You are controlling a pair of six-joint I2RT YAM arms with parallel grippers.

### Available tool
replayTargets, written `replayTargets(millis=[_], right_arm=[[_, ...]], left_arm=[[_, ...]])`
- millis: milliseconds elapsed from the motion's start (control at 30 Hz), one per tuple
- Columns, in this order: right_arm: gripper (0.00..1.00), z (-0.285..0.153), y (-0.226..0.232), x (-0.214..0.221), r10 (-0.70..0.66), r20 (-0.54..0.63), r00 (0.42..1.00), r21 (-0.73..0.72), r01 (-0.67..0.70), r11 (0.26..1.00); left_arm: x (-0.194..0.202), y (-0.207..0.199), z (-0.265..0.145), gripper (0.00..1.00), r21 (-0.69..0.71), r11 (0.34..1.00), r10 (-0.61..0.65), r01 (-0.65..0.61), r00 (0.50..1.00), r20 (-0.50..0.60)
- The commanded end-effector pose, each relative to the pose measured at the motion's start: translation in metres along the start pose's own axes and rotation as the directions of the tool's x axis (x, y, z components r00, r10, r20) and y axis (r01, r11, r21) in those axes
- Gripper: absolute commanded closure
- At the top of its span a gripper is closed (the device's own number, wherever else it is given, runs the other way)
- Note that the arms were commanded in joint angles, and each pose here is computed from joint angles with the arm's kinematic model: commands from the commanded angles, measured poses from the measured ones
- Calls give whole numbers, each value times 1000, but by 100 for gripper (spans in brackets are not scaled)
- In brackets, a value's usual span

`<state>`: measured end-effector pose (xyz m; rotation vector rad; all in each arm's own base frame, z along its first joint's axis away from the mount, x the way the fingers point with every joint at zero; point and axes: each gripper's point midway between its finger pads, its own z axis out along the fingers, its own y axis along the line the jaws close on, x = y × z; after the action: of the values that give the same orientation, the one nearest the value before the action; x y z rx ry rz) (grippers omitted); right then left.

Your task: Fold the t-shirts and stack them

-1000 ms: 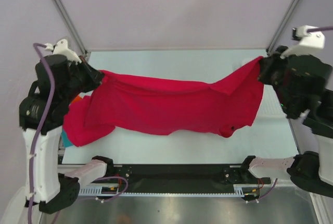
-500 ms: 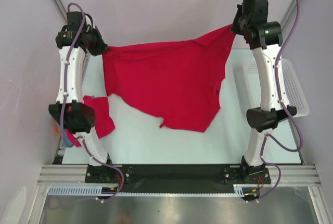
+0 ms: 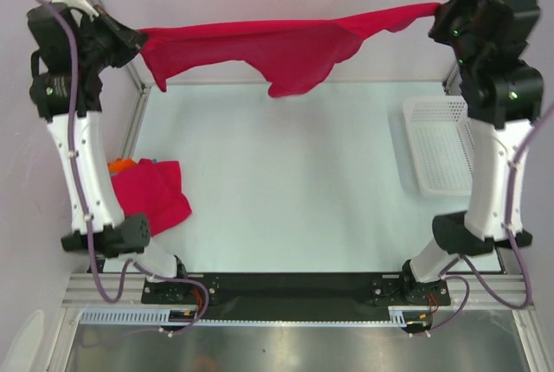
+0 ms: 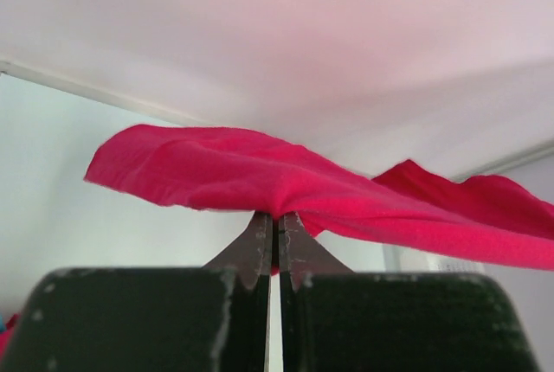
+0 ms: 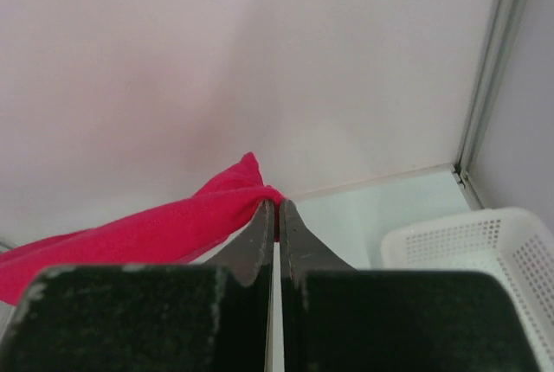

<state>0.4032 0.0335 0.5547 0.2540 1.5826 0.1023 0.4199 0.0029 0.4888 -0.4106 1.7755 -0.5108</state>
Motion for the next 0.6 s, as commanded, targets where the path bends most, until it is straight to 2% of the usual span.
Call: replayTargets(millis=[0,33,67,100,133,167,267,300,333,400,433,567], right_arm=[[100,-8,-23,29,-30,-87,996,77,37,996],[100,-6,-22,48,-17,-141,990,73,27,997],[100,5,-23,98,-32,-268,963,65,51,997],[100,-3,-22,108,-28,-287,958,51,45,998],[100,0,-19,126,-24,-308,951,40,38,998],[100,-1,-20,174,-35,-402,915,30,51,998],[100,-21,-23,208,-8,-456,890,17,17,1000],[100,-29,-33,242,-13,-524,852,36,38,999],[100,-42,-37,245,-11,-528,849,38,37,999],[100,-58,-45,275,-5,-583,813,53,44,998],[100,-70,-49,273,-1,-578,816,60,43,997],[100,-92,-64,276,-5,-593,806,94,75,993]], left_arm=[[37,9,-3,100,40,998,-36,39,996,-87],[66,23,1,100,17,998,-59,62,986,-155],[75,26,3,100,26,998,-50,55,986,-157],[83,28,-3,100,29,998,-50,55,986,-162],[111,45,2,100,-8,997,-74,74,973,-219],[121,49,3,100,0,997,-70,73,969,-235],[167,68,-2,100,-20,996,-87,86,942,-324],[179,70,-4,100,-13,996,-90,91,933,-349],[203,82,-6,100,-41,994,-114,106,912,-394],[217,86,-13,100,-37,994,-112,106,904,-413],[233,94,-15,100,-54,992,-129,118,888,-441],[251,98,-24,99,-53,991,-134,123,872,-471]])
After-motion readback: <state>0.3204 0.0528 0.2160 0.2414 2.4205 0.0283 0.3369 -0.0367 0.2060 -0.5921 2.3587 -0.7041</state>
